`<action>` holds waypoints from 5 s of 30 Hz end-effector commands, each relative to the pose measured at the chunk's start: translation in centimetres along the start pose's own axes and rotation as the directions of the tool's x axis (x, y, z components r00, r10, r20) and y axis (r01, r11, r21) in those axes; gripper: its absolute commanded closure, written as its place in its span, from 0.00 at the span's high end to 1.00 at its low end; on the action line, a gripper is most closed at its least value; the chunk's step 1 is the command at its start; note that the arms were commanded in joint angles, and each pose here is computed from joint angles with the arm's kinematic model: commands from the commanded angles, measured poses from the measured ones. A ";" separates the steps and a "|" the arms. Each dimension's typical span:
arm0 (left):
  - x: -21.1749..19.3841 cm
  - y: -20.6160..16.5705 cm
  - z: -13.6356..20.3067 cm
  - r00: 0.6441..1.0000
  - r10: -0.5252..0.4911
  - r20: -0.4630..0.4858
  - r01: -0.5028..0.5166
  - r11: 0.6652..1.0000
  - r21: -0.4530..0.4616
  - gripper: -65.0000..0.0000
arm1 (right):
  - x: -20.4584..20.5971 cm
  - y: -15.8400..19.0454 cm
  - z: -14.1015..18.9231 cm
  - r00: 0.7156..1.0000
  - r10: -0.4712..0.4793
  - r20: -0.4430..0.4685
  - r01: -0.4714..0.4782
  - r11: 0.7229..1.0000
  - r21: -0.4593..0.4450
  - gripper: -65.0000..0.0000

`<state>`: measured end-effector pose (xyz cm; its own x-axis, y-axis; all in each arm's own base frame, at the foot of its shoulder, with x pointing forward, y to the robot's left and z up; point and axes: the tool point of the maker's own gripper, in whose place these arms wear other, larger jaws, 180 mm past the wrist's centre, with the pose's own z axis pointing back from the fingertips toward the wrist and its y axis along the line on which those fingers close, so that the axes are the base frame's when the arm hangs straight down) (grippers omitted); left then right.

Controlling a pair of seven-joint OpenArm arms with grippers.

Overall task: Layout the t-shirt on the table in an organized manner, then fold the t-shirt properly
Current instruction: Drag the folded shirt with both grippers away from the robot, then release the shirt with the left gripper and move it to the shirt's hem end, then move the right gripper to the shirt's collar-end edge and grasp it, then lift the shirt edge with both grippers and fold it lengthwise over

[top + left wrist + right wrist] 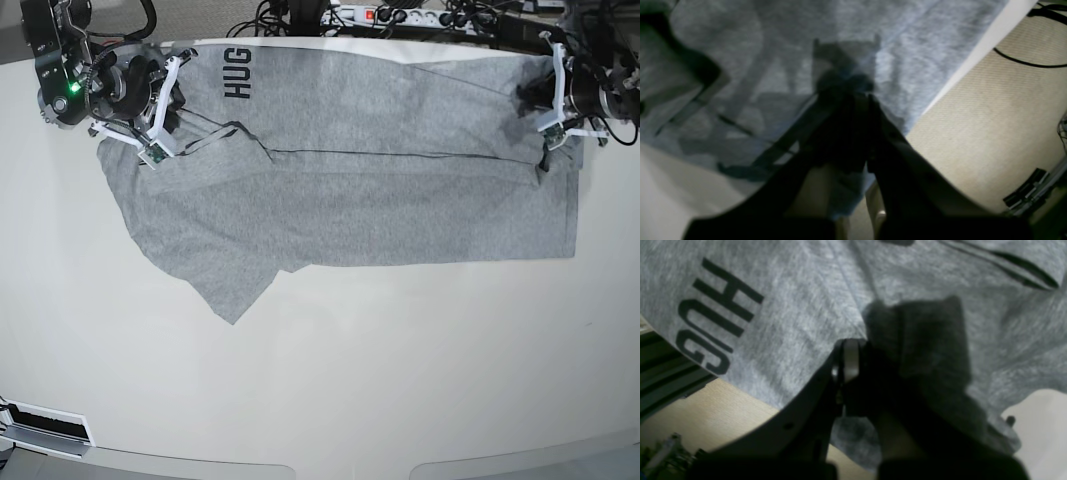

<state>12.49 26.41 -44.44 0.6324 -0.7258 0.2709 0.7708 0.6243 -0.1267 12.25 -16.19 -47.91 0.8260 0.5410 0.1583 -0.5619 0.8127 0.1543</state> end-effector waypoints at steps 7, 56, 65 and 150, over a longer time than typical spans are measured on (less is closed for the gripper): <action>0.5 0.1 0.7 1.000 0.015 0.012 -0.014 1.000 -0.016 0.00 | -5.6 0.5 -0.3 0.984 -0.008 -0.180 0.004 1.000 -0.020 0.00; 4.9 25.4 9.1 0.384 0.587 0.713 -0.819 0.573 -0.032 0.51 | 9.6 -4.7 6.6 0.967 0.074 0.243 -0.015 0.972 -0.235 0.49; 8.0 24.3 2.1 0.484 0.583 0.652 -0.801 0.595 0.062 0.51 | 9.5 -4.9 6.6 0.969 0.047 0.244 0.014 0.970 -0.242 0.49; 11.5 21.2 -0.3 0.488 0.613 0.621 -0.745 0.664 -0.069 0.00 | 17.7 -14.5 3.0 0.723 -0.524 0.451 0.371 0.845 0.386 0.27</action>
<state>35.39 30.39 -45.37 0.7459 0.2191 0.6290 0.0376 0.9290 -0.3681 33.31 -18.32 -46.00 0.8942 -0.1229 0.4304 -0.1655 0.8026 0.5731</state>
